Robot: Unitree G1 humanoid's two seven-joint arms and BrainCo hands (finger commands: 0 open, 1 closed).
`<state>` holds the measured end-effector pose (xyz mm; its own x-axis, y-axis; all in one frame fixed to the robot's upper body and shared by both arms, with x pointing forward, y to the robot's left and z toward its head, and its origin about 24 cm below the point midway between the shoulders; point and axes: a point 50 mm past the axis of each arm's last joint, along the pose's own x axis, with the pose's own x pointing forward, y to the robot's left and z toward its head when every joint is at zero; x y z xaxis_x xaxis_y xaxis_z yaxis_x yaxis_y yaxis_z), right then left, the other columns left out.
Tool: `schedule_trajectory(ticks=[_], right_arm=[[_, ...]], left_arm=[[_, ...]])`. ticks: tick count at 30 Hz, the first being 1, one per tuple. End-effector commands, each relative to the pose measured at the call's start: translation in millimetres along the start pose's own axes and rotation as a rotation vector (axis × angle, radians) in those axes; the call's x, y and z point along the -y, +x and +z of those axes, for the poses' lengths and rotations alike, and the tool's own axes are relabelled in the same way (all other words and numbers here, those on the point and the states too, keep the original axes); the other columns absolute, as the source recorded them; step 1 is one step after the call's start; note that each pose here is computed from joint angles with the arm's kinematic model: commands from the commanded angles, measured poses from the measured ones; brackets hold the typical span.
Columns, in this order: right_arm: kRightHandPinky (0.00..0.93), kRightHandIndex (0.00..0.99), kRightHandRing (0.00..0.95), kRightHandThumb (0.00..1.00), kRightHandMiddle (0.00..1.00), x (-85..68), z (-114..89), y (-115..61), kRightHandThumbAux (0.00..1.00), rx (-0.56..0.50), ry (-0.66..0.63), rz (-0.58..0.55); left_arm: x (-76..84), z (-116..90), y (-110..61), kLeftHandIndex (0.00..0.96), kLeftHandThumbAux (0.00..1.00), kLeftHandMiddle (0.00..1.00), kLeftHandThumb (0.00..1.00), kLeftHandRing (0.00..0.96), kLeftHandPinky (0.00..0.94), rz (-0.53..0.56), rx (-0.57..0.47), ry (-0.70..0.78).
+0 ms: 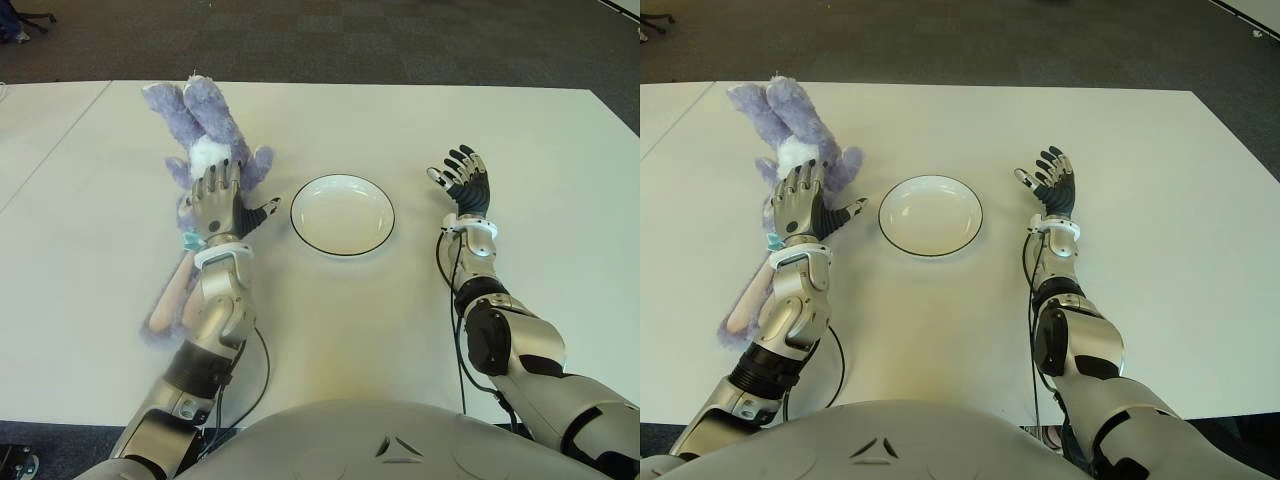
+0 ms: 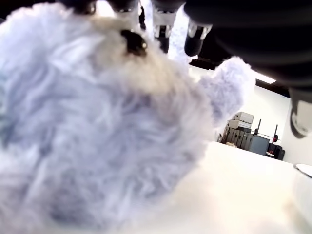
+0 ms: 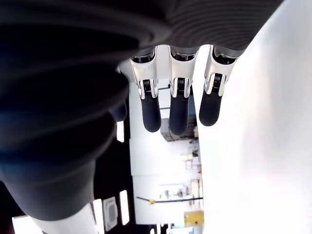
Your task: Put the doll into the plate.
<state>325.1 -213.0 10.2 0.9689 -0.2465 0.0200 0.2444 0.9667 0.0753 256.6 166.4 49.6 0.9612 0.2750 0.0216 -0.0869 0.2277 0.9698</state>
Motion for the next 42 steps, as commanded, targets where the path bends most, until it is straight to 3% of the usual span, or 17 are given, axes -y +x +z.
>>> schedule_trajectory(ticks=[1,12,18,22,25,32,42], right_arm=[[0.216,0.157,0.203,0.087,0.204,7.3,-101,-89.0,0.871,-0.484,0.031,-0.055],[0.214,0.155,0.202,0.087,0.204,9.7,-100,-88.6,0.854,-0.487,0.034,-0.06],[0.216,0.154,0.206,0.087,0.207,10.3,-100,-87.8,0.855,-0.488,0.027,-0.056],[0.212,0.155,0.207,0.078,0.21,10.7,-100,-87.2,0.86,-0.488,0.014,-0.049],[0.208,0.155,0.206,0.072,0.209,10.8,-100,-87.0,0.863,-0.487,0.011,-0.047],[0.205,0.155,0.2,0.059,0.204,11.2,-99,-86.1,0.87,-0.487,-0.003,-0.045],[0.209,0.155,0.204,0.059,0.209,11.5,-99,-85.5,0.873,-0.486,0.003,-0.044]], left_arm=[[55.5,-21,-18.8,0.0,0.347,0.0,0.104,0.0,0.0,-0.337,-0.12,0.026],[64.4,-29,-21.9,0.0,0.391,0.0,0.107,0.0,0.0,-0.354,-0.148,0.076],[62.5,-28,-23.8,0.0,0.434,0.0,0.119,0.0,0.0,-0.298,-0.143,0.083],[59.4,-29,-20.5,0.0,0.454,0.0,0.163,0.0,0.0,-0.148,-0.143,0.074],[58.9,-29,-18.2,0.0,0.458,0.0,0.175,0.0,0.0,-0.097,-0.144,0.073],[42.6,-34,-13.3,0.0,0.448,0.0,0.21,0.0,0.0,0.227,-0.135,0.006],[27.1,-40,-19.8,0.0,0.402,0.0,0.171,0.0,0.0,0.462,-0.163,-0.1]])
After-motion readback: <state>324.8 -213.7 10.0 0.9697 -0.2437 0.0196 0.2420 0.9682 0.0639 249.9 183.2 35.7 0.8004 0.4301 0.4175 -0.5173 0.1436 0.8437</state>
